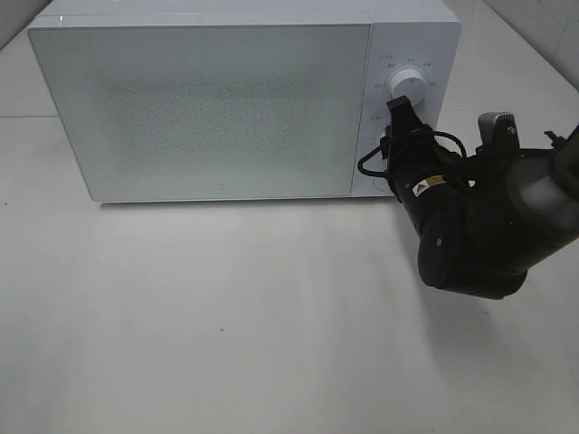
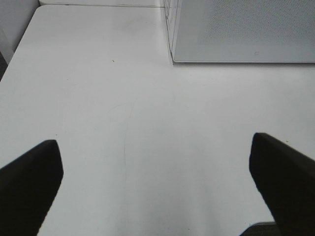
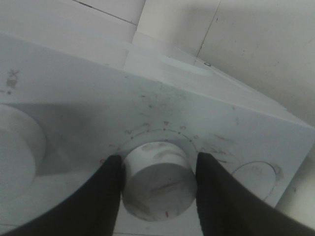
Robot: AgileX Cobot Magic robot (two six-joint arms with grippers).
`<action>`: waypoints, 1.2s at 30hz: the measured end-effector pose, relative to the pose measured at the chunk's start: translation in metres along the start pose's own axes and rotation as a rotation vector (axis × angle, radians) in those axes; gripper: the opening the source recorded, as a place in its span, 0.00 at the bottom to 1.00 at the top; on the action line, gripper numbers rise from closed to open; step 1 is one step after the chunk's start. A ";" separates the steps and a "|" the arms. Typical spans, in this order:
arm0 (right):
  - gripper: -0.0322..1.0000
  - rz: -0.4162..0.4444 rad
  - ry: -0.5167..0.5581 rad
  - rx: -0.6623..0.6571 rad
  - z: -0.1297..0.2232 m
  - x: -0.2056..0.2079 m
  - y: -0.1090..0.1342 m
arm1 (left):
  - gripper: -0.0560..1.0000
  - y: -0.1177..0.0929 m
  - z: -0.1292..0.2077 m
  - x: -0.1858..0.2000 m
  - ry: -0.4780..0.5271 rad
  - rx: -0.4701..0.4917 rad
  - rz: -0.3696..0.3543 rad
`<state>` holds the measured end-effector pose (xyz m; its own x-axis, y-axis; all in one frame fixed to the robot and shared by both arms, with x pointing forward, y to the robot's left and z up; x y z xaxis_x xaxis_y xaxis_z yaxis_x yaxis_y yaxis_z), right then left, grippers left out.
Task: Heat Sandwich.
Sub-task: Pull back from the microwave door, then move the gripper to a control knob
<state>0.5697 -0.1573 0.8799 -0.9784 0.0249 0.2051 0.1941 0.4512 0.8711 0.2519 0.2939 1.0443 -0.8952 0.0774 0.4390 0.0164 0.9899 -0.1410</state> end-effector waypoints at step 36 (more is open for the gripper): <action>0.45 0.013 -0.012 -0.513 -0.001 0.000 -0.002 | 0.97 0.000 0.000 0.000 0.000 0.000 0.000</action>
<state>0.5696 -0.1591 0.8788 -0.9759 0.0391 0.2149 0.2131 -0.0451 0.9760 0.2519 0.2939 1.0443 -0.8952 0.0774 0.4390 0.0164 0.9899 -0.1410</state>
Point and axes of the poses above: a point on each arm's last joint axis where the gripper is mounted, x pointing back along that axis away from the gripper, y along the wrist's bending axis when the last joint is at zero, z = x × y, the point moved 2 cm from there along -x, pointing out along that axis toward the gripper, and after that the axes turned 5 degrees about x, right-handed, at the moved point
